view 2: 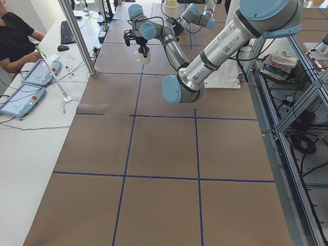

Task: Left arm hands cup to right arm to dump lemon

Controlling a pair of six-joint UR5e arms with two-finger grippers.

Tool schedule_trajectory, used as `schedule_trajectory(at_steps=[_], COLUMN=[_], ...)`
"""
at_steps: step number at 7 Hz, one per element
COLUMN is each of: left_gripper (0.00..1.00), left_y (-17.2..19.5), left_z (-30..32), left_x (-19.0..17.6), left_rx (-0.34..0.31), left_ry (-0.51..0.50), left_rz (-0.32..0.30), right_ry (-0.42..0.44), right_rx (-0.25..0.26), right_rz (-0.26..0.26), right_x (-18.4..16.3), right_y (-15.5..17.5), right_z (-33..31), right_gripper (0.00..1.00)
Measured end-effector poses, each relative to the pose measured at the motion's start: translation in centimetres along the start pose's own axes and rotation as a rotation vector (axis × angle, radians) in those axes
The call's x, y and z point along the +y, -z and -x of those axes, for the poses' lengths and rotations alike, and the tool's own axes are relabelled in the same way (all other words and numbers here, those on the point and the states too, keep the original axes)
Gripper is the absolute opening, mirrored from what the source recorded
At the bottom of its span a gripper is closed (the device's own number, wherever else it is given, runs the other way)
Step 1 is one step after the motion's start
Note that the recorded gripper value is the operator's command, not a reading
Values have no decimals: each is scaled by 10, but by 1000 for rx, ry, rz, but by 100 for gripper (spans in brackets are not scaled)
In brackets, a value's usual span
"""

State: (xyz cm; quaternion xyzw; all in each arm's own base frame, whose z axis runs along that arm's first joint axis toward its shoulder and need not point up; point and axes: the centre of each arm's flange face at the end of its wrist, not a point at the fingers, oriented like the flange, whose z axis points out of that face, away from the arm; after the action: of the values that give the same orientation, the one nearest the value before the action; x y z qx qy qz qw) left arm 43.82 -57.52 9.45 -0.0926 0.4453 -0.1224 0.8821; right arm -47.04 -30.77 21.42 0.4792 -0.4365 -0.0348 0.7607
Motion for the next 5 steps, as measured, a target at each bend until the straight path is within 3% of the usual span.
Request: schedule_trajectory(at_steps=[2,5], left_gripper=[0,0], left_y=[-8,-9], left_z=[-21,-27], left_x=[7,30], left_rx=[-12,7], left_ry=[43,104], left_rz=[43,119], right_ry=[-4,3], right_rx=[34,83], right_rz=[-71,-108], right_x=[5,4], right_y=[2,-5], right_z=[33,31], right_gripper=[100,100])
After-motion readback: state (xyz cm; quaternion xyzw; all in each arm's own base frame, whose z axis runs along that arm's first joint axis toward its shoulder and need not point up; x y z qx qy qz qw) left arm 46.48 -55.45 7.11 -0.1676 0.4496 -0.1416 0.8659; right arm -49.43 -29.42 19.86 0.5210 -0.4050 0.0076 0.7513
